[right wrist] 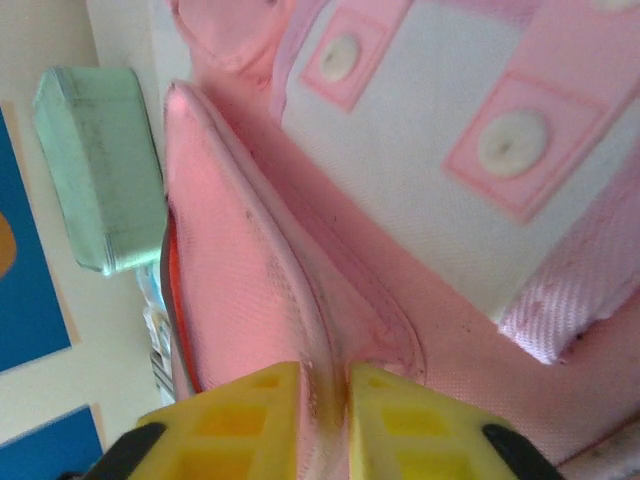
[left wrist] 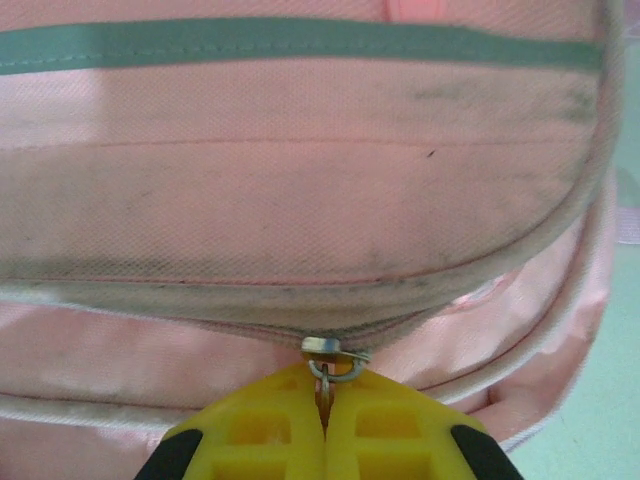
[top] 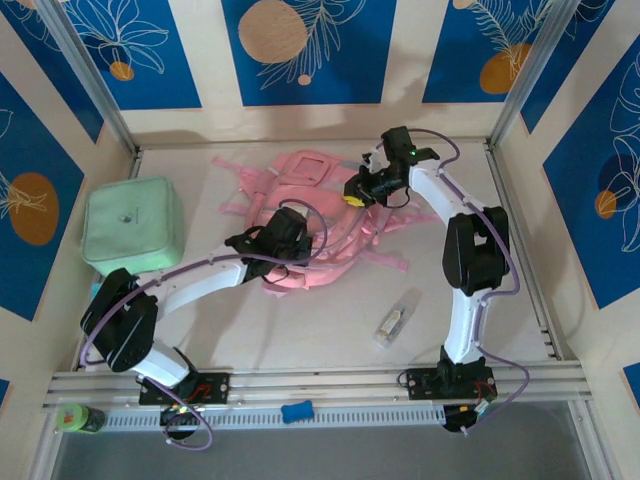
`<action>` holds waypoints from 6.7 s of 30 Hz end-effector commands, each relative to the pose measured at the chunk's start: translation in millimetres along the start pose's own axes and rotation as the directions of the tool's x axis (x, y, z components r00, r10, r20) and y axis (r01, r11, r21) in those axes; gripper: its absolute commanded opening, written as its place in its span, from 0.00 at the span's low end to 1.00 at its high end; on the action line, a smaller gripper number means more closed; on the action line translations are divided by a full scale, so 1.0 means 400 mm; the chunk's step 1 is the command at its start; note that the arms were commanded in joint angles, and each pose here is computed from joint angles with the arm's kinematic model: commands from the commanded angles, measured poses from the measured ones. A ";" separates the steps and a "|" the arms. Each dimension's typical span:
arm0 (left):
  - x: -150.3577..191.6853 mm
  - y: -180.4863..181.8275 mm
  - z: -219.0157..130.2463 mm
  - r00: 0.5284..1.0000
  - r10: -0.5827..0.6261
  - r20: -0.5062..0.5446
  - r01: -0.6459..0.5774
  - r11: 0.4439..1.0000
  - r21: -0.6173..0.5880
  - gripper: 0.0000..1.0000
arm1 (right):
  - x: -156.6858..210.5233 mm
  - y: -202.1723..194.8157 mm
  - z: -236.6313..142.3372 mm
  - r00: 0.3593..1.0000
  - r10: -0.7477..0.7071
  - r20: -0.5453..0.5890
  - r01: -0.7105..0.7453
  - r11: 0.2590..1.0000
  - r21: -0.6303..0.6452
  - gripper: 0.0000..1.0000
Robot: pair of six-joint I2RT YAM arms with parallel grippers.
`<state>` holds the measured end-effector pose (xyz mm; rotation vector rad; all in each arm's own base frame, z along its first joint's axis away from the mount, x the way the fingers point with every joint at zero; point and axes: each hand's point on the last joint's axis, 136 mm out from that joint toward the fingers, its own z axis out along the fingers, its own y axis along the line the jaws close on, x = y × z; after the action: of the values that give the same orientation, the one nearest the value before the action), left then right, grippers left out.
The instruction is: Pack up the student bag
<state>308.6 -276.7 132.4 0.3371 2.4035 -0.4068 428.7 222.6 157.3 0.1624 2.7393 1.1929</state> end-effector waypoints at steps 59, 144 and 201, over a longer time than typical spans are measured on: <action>0.058 0.113 0.012 0.992 0.125 0.034 -0.128 0.988 0.088 0.00 | 0.089 -0.016 -0.134 0.998 -0.027 0.054 0.038 0.978 -0.203 0.00; 0.158 -0.008 -0.104 0.996 -0.092 -0.022 0.094 0.982 0.167 0.99 | 0.688 -0.380 -0.004 0.993 0.110 0.038 -0.109 0.759 0.642 0.64; -0.093 -0.070 -0.031 0.841 0.539 0.057 -0.541 0.839 0.051 0.89 | 0.597 -0.268 -0.190 0.999 0.016 0.029 -0.029 0.863 0.504 0.46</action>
<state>310.4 -304.3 176.2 0.8952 2.1618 -0.3286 178.3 130.8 98.6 0.3335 2.9535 0.3862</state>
